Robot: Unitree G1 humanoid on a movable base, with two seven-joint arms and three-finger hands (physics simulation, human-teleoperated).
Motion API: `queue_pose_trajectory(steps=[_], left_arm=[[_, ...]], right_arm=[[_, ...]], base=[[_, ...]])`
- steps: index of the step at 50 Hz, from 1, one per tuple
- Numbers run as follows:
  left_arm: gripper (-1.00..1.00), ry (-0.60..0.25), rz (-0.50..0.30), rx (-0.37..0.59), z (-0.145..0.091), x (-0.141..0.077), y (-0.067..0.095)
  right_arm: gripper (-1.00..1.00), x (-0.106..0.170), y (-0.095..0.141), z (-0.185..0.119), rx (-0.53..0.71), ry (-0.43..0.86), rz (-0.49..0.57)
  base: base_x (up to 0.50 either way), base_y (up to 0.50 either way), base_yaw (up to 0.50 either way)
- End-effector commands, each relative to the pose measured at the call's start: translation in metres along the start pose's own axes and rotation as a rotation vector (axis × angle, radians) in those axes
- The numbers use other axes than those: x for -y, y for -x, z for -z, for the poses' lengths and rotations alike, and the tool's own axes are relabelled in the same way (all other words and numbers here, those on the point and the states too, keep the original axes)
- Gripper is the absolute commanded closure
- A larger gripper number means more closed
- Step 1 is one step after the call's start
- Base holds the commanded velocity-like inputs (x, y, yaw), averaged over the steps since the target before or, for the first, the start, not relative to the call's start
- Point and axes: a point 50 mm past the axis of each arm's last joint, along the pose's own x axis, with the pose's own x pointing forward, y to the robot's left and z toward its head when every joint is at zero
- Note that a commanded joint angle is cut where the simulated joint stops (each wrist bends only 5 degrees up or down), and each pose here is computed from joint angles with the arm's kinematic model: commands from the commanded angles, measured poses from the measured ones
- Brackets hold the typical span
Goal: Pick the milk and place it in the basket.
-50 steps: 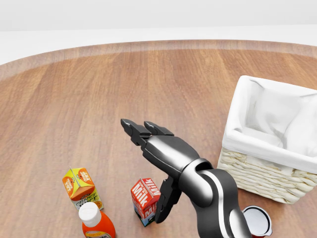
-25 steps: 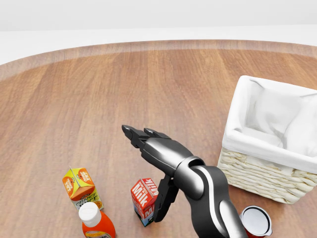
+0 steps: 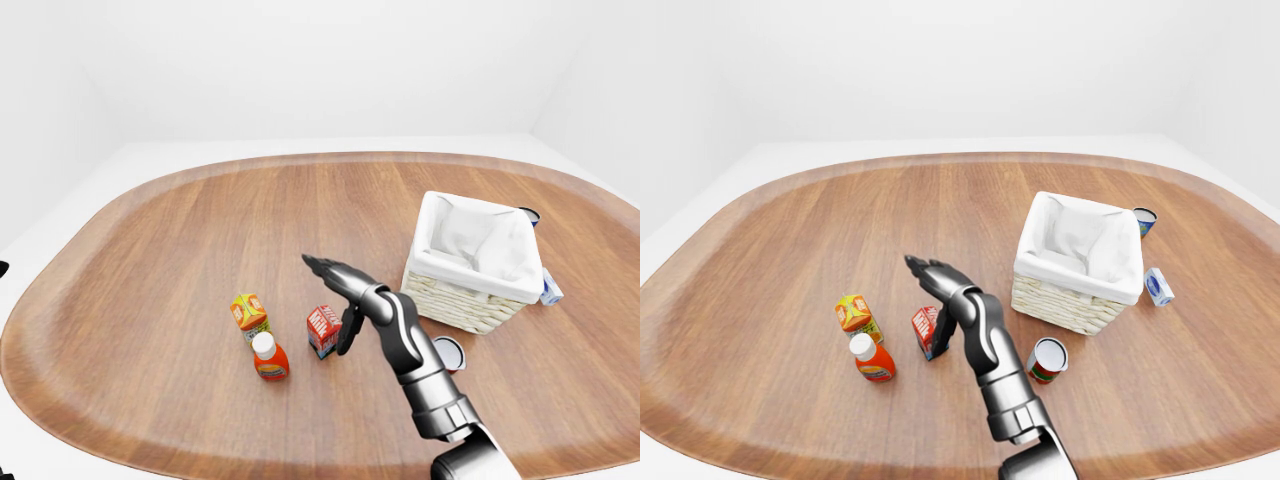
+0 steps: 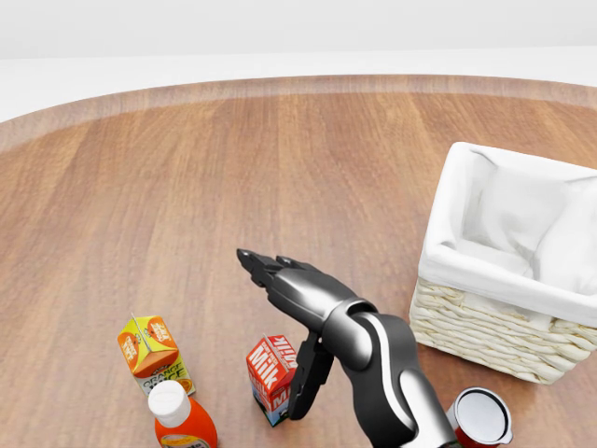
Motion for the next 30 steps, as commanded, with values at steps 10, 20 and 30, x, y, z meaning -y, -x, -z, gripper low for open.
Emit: queue_pose_trajectory(steps=[10,20,30], left_arm=[[-1.00,0.001,0.000,0.002,0.000,0.000,0.000],[-1.00,0.000,0.001,0.003,0.000,0.000,0.000],[-1.00,-0.001,0.003,0.004,0.000,0.000,0.000]], right_arm=[[-1.00,-0.018,-0.009,0.013,-0.053,-0.024,-0.041],[-1.00,-0.022,-0.010,0.012,-0.059,-0.019,-0.053],[-1.00,-0.026,-0.014,0.015,-0.081,-0.003,-0.062]], base=[[0.00,0.00,0.00],[0.00,0.00,0.00],[0.00,0.00,0.00]])
